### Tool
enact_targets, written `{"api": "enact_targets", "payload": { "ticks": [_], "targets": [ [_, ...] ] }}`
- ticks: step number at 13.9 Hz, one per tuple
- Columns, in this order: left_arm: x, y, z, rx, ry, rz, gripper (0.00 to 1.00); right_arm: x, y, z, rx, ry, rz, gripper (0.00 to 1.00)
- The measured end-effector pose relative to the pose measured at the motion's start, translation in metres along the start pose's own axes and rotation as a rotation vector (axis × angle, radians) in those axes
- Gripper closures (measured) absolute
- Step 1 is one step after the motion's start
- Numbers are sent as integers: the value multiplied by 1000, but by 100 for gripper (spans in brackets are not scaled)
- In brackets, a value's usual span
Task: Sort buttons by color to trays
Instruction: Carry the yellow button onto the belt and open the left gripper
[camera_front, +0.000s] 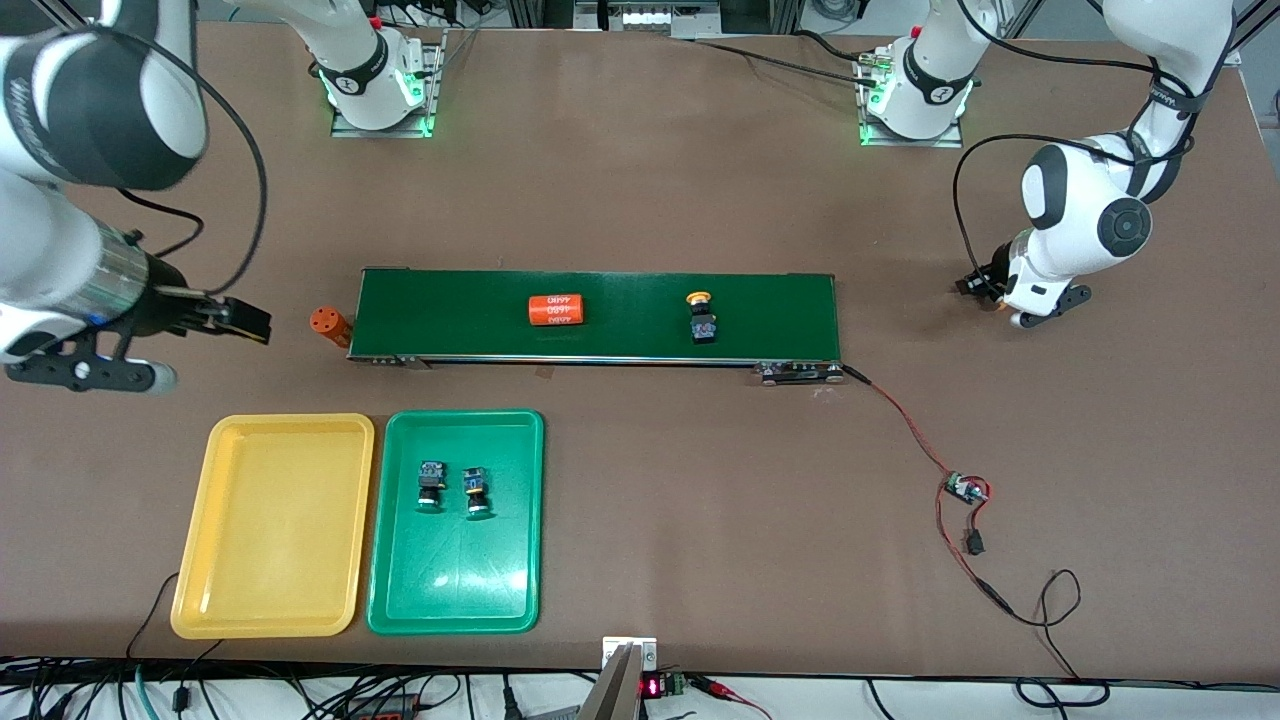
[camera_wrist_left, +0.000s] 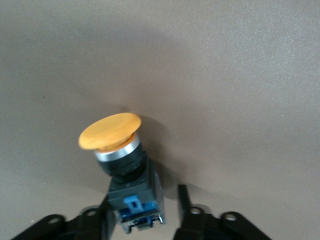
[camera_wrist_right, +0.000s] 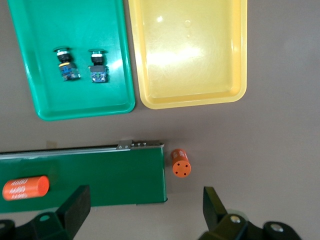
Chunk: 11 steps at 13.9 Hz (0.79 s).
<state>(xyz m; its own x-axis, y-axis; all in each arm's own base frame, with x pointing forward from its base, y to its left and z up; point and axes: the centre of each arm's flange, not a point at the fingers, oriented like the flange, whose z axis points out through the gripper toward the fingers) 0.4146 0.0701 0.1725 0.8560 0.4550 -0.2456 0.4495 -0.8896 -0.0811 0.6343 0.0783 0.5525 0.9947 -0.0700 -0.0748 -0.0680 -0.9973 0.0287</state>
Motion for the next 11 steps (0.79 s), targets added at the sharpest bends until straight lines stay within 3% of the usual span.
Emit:
{"api": "enact_targets", "payload": {
  "ticks": [1, 5, 8, 11],
  "targets": [
    [1, 0, -2, -1, 2, 0, 65, -2, -6, -2, -1, 2, -17, 0],
    [9, 5, -31, -10, 14, 9, 66, 6, -13, 12, -70, -9, -90, 0],
    [16, 32, -75, -10, 19, 69, 66, 10, 37, 10, -49, -16, -59, 0],
    [2, 106, -111, -2, 42, 216, 66, -2, 53, 9, -32, -12, -55, 0]
  ]
}}
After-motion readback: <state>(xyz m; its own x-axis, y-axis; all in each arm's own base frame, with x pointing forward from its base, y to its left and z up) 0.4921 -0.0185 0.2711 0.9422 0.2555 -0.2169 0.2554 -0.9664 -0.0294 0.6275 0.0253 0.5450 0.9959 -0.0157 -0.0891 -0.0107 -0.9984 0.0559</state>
